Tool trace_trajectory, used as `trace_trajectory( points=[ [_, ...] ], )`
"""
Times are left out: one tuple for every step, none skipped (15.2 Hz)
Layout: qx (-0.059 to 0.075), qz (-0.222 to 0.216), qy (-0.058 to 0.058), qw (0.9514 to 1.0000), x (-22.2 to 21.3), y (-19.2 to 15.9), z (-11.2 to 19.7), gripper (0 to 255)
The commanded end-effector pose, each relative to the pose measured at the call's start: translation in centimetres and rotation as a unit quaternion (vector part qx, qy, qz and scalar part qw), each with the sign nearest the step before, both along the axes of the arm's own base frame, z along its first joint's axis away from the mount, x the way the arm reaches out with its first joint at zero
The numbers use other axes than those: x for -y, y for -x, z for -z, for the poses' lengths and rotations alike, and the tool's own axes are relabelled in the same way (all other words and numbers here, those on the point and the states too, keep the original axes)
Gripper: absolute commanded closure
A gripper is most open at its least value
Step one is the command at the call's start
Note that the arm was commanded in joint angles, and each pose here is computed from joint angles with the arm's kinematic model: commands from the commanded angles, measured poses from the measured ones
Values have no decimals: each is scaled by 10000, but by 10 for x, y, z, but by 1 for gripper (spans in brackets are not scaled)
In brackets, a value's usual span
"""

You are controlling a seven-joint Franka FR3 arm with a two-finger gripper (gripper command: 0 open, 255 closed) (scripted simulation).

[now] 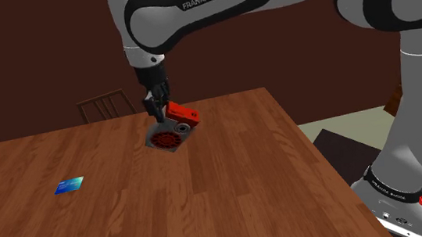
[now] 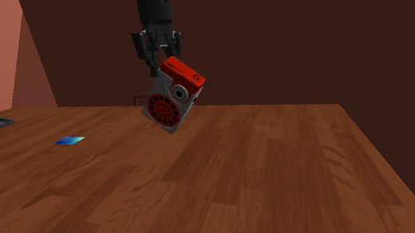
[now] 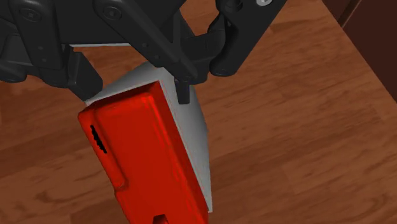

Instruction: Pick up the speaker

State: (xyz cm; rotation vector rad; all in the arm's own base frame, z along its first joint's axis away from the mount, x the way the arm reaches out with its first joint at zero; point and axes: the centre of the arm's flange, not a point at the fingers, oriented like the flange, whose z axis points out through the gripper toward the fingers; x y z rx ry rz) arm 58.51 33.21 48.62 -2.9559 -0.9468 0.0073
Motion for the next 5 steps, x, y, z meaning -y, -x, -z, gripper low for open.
trace_trajectory(
  points=[
    [5, 0, -2, 10000, 0, 0, -12, 255],
    [5, 0, -2, 10000, 0, 0, -17, 255],
    [5, 0, -2, 10000, 0, 0, -22, 255],
    [5, 0, -2, 10000, 0, 0, -23, 255],
    [5, 0, -2, 10000, 0, 0, -23, 255]
  ],
)
